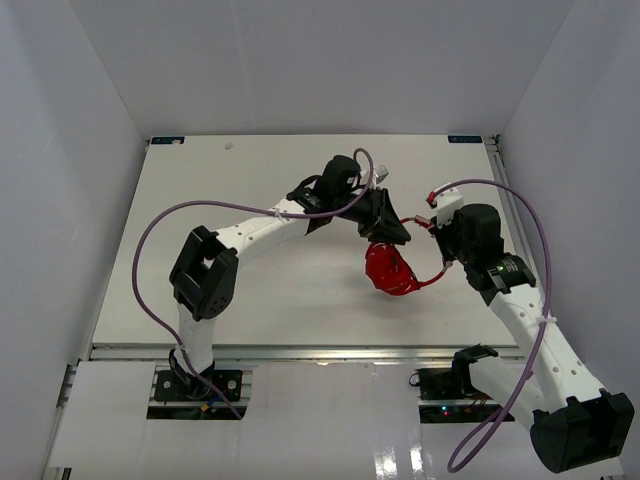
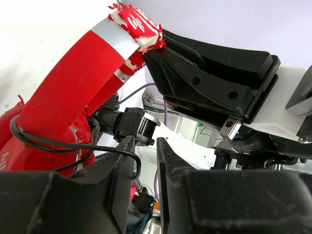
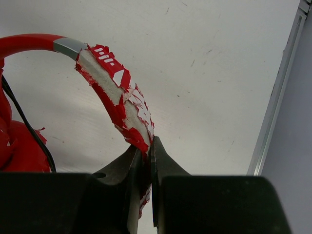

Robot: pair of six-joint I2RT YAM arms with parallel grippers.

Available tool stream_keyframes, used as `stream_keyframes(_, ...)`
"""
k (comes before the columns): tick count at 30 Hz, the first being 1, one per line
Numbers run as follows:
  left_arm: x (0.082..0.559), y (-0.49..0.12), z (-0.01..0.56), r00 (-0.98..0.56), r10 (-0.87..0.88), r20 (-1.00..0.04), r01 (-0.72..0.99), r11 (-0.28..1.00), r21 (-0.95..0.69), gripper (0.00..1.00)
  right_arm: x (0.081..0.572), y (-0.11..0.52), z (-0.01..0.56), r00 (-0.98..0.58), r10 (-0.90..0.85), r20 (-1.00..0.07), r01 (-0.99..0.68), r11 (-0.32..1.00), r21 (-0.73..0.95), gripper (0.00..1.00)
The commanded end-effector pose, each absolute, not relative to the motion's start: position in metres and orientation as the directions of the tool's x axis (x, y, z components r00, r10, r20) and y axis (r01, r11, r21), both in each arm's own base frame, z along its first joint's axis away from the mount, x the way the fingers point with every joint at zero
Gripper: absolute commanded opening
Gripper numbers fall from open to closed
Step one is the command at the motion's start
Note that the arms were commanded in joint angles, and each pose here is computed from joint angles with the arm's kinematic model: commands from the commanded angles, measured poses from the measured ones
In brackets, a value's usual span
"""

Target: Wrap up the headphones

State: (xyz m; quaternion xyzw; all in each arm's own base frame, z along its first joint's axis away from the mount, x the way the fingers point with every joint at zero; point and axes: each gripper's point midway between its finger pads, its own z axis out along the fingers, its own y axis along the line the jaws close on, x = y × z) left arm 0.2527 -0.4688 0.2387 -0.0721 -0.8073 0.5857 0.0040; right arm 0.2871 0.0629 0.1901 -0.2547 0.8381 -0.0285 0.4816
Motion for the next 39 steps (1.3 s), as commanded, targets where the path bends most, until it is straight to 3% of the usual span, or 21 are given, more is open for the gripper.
stream_keyframes(1, 0.253, -0.474, 0.246, -0.988, 0.116, -0.102, 0.133, 0.306, -0.943, 0.35, 0.299, 0.077, 0.212, -0.358, -0.347, -0.867, -0.366, 0.906, -0.211, 0.08)
stream_keyframes(16, 0.230, -0.486, 0.245, -0.984, 0.127, -0.129, 0.167, 0.365, -0.916, 0.40, 0.318, 0.064, 0.218, -0.428, -0.188, -0.884, -0.197, 0.974, -0.112, 0.08)
stream_keyframes(32, 0.185, -0.494, 0.226, -0.973, 0.196, -0.123, 0.193, 0.395, -0.898, 0.40, 0.327, 0.062, 0.227, -0.438, -0.064, -0.897, -0.158, 0.987, 0.006, 0.08)
stream_keyframes(39, 0.156, -0.463, 0.231, -0.963, 0.208, -0.169, 0.243, 0.410, -0.879, 0.54, 0.333, 0.062, 0.230, -0.424, -0.045, -0.904, -0.163, 0.986, 0.028, 0.08)
